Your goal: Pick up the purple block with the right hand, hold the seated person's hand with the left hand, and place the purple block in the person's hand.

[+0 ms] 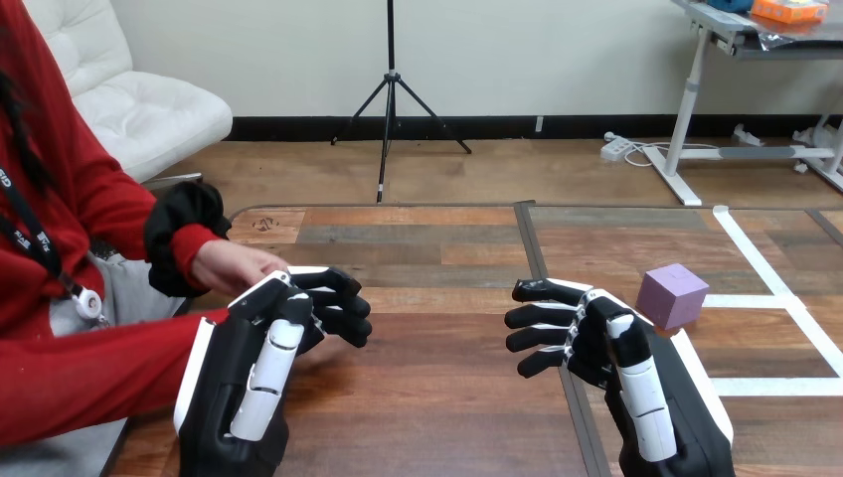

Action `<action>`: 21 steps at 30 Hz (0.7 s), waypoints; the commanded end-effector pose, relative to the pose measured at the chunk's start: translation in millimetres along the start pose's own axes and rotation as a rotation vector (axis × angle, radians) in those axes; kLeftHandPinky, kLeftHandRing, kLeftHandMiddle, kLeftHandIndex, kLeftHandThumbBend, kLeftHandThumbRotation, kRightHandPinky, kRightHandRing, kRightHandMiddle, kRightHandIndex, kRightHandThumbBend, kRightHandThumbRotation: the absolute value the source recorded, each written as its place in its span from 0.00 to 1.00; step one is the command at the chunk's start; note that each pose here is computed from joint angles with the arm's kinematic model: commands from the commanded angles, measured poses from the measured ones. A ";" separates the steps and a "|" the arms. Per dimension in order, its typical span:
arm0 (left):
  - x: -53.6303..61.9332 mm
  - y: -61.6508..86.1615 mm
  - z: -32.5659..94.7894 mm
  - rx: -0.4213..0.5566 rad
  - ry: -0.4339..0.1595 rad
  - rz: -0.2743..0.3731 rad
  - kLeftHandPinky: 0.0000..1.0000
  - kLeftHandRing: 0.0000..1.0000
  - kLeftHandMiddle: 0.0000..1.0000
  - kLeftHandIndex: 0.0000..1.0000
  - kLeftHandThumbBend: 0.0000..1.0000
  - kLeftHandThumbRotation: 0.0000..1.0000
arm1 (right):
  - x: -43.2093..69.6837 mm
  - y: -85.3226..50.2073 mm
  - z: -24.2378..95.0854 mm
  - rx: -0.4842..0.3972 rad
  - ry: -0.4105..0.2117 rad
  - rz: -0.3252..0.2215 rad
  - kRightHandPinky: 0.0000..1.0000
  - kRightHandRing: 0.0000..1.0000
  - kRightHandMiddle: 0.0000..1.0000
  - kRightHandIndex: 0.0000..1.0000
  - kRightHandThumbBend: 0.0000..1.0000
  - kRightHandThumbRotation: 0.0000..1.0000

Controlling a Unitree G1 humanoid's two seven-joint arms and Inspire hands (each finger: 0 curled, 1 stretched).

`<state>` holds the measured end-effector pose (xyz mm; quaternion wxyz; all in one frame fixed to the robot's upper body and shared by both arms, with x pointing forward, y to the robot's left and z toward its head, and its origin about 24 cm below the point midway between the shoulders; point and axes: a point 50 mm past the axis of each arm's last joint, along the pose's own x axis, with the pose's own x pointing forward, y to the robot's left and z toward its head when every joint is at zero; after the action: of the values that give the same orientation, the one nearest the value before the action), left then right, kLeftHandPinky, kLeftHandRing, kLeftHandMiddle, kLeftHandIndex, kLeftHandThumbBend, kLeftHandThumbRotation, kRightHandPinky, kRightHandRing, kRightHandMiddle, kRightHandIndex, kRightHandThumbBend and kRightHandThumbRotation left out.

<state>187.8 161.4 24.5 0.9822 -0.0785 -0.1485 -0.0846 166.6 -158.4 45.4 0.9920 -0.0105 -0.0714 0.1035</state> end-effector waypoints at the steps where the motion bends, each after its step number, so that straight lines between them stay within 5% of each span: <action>1: 19.2 -1.7 13.4 -0.003 -0.094 -0.018 0.44 0.49 0.53 0.54 0.57 0.76 | 13.9 0.1 13.6 -0.018 -0.089 0.005 0.51 0.60 0.64 0.69 0.77 1.00; 21: 19.0 -0.7 13.5 -0.010 -0.098 -0.023 0.45 0.49 0.53 0.54 0.57 0.76 | 14.6 0.5 12.5 -0.020 -0.091 0.001 0.46 0.56 0.62 0.67 0.76 1.00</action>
<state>187.7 164.5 24.5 0.9821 -0.0802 -0.1498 -0.0808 166.7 -157.9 45.3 0.9919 -0.0171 -0.0710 0.1043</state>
